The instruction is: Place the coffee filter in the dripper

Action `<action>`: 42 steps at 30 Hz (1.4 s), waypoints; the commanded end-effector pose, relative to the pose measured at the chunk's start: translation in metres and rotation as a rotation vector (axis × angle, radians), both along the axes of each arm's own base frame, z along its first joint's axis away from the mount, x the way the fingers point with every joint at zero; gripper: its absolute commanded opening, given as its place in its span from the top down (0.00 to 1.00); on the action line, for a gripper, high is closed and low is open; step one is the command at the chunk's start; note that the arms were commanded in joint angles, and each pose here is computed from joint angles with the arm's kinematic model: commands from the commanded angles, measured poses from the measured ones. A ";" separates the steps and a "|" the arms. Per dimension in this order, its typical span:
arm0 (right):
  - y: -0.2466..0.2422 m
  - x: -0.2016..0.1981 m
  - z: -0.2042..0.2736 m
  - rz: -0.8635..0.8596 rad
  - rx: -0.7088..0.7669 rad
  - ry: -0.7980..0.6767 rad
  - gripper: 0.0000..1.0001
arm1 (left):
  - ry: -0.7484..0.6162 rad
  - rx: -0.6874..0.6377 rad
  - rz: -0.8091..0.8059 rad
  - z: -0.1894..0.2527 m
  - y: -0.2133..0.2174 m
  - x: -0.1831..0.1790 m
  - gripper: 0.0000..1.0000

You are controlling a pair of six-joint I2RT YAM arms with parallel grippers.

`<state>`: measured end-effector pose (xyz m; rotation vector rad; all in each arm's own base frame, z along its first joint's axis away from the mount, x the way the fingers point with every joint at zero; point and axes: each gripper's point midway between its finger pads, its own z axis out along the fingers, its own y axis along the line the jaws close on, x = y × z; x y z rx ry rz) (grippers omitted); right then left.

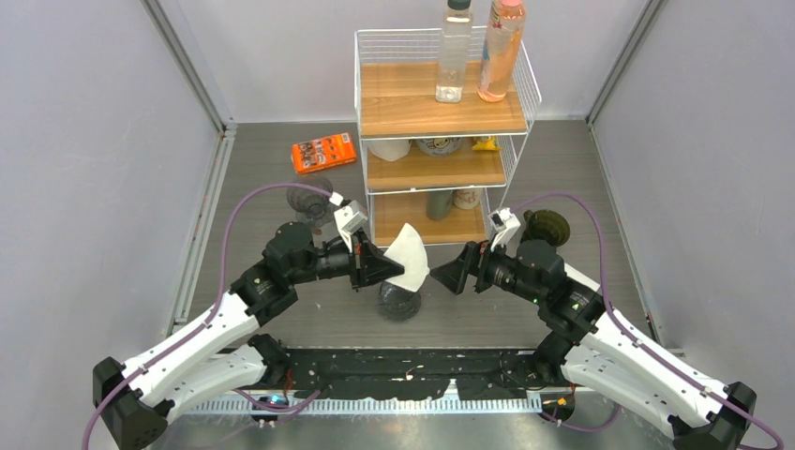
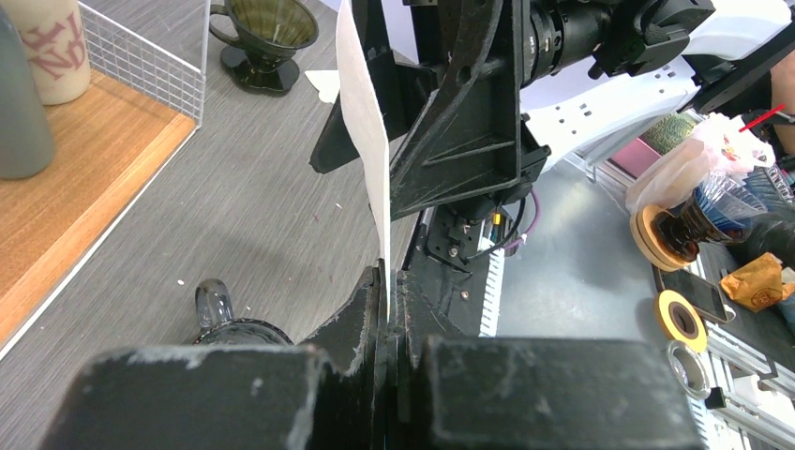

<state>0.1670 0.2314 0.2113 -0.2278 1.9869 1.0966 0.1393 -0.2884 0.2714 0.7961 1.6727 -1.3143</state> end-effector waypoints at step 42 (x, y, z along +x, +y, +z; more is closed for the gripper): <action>0.016 -0.013 0.042 0.127 0.093 -0.090 0.05 | -0.005 -0.021 0.013 0.010 -0.006 0.006 1.00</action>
